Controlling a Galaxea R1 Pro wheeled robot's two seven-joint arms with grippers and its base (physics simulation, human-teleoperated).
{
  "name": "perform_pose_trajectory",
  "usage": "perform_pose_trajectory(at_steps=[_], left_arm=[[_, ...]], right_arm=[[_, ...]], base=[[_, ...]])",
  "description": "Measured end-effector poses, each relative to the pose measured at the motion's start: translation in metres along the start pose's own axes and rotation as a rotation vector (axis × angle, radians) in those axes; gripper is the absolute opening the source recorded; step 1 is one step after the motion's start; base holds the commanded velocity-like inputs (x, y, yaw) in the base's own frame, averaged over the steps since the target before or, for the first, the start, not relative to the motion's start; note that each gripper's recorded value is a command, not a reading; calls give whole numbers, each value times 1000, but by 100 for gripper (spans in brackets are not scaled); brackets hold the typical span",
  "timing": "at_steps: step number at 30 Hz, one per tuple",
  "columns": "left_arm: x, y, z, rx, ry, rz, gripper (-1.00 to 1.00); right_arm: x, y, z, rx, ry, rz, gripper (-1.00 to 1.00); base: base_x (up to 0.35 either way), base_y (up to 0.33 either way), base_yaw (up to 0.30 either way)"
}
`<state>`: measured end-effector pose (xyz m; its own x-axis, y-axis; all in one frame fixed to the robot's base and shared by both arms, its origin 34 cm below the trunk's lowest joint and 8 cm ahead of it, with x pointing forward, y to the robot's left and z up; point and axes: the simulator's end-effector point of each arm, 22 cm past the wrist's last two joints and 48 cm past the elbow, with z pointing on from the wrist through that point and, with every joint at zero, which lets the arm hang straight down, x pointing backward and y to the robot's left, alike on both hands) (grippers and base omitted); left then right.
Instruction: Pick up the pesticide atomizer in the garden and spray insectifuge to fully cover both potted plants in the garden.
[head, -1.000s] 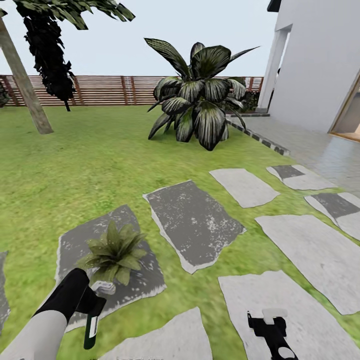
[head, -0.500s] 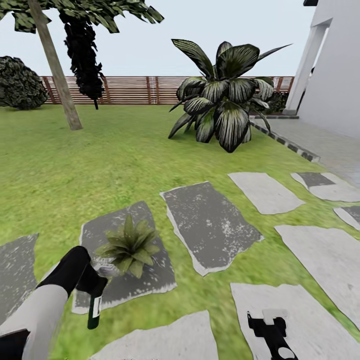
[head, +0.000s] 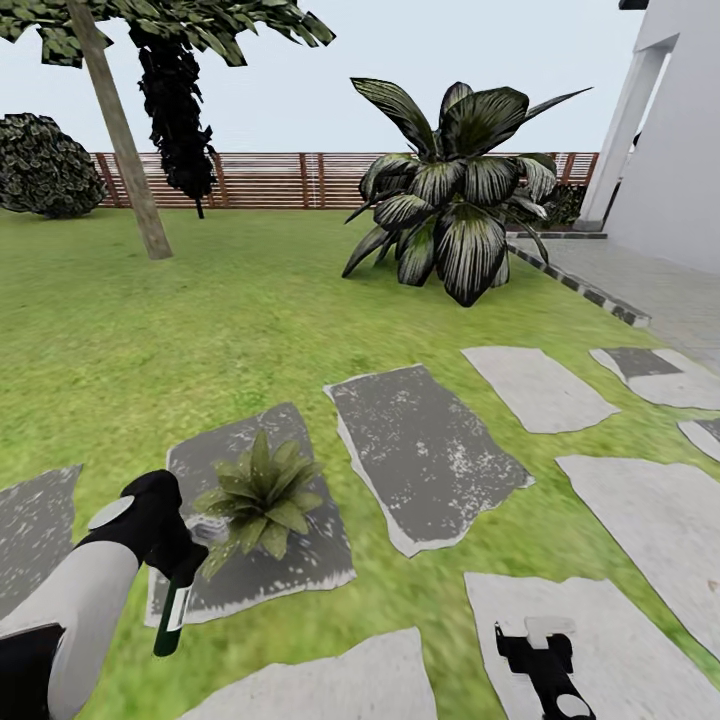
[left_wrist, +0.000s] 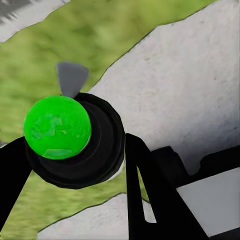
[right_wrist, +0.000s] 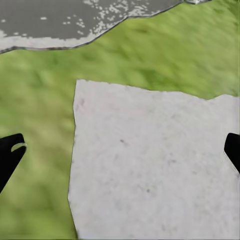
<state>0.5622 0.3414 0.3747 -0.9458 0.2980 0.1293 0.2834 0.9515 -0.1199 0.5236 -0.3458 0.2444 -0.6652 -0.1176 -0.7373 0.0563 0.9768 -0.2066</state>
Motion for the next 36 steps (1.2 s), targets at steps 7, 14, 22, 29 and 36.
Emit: perform_pose_trajectory(at_steps=[7, 14, 22, 29, 36], left_arm=[[1, 1, 0, -1, 1, 0, -100], [0, 1, 0, 0, 0, 0, -100], [-1, 0, -1, -1, -3, 3, -100], [-2, 2, -2, -4, -4, 1, -100], [0, 5, -3, -9, -3, 0, -100]], right_arm=[[0, 1, 0, -1, 1, 0, 100], [1, 1, 0, -1, 1, 0, 100], [0, 1, 0, -1, 1, 0, 100], [1, 1, 0, -2, 2, 0, 100], [1, 2, 0, -3, 2, -1, 100]], base=[[184, -226, 245], [104, -287, 215], [204, -254, 5], [164, -280, 139], [89, -304, 276]])
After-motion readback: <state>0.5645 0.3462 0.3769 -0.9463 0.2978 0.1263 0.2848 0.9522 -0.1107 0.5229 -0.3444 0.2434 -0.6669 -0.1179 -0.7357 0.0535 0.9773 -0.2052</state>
